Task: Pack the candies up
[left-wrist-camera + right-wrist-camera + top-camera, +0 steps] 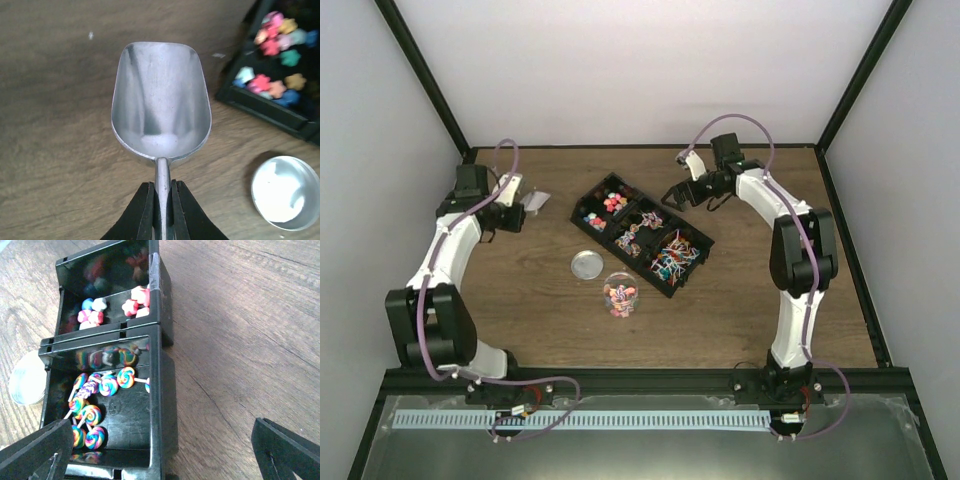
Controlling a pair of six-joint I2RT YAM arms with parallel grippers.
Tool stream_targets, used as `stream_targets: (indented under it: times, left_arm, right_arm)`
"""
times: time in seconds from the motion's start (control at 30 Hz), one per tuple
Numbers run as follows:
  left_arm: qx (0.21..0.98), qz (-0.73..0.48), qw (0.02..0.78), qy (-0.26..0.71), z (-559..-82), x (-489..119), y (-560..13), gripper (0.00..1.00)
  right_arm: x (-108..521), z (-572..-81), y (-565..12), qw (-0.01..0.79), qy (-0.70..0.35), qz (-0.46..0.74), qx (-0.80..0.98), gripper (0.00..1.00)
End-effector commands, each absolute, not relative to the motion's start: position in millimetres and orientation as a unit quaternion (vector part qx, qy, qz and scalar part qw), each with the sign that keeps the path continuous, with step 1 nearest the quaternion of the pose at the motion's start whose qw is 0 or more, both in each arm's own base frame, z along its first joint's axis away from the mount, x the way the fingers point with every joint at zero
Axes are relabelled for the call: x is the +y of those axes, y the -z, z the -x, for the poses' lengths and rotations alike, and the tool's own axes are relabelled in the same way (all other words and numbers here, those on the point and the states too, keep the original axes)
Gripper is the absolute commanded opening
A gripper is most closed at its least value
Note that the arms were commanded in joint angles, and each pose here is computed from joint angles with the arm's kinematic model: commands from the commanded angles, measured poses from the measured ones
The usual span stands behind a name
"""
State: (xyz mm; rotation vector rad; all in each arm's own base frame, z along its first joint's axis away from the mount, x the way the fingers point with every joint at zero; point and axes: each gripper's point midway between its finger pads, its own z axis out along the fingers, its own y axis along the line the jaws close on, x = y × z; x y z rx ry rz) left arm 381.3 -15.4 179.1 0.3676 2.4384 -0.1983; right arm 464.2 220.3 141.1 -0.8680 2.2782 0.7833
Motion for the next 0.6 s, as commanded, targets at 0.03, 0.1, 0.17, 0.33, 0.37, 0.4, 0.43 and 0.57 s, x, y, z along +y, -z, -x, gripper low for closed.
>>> stream_targets:
  times: [0.03,0.1,0.17,0.33,0.37,0.4,0.43,0.57]
  left_arm:
    - [0.94,-0.094,0.322,0.064,-401.3,11.0,-137.5,0.04]
    - [0.944,-0.091,0.311,0.064,-404.4,15.9,-121.8,0.04]
    - [0.946,-0.09,0.304,0.063,-407.8,19.3,-108.3,0.04]
    - [0.947,-0.091,0.302,0.065,-417.3,22.2,-87.1,0.06]
    - [0.948,-0.09,0.299,0.066,-417.7,21.9,-83.7,0.07]
    - [0.949,-0.09,0.296,0.068,-417.8,21.6,-80.1,0.08]
    - [0.949,-0.09,0.293,0.069,-416.8,21.4,-76.6,0.09]
    - [0.953,-0.101,0.276,0.069,-408.0,20.3,-61.9,0.13]
  right_arm:
    - [217.8,-459.8,-167.0,0.314,-0.297,0.326,0.841,1.0]
    - [216.3,-458.2,-168.2,0.316,-0.294,0.328,0.84,1.0]
    - [215.0,-457.2,-168.9,0.316,-0.292,0.329,0.841,1.0]
    - [214.1,-455.3,-168.9,0.315,-0.29,0.33,0.841,1.0]
    - [214.3,-454.7,-169.2,0.315,-0.29,0.329,0.842,1.0]
    - [213.7,-454.9,-169.4,0.315,-0.289,0.33,0.842,1.0]
    - [214.0,-454.4,-169.5,0.316,-0.289,0.331,0.841,1.0]
    - [213.3,-453.5,-168.9,0.315,-0.288,0.33,0.842,1.0]
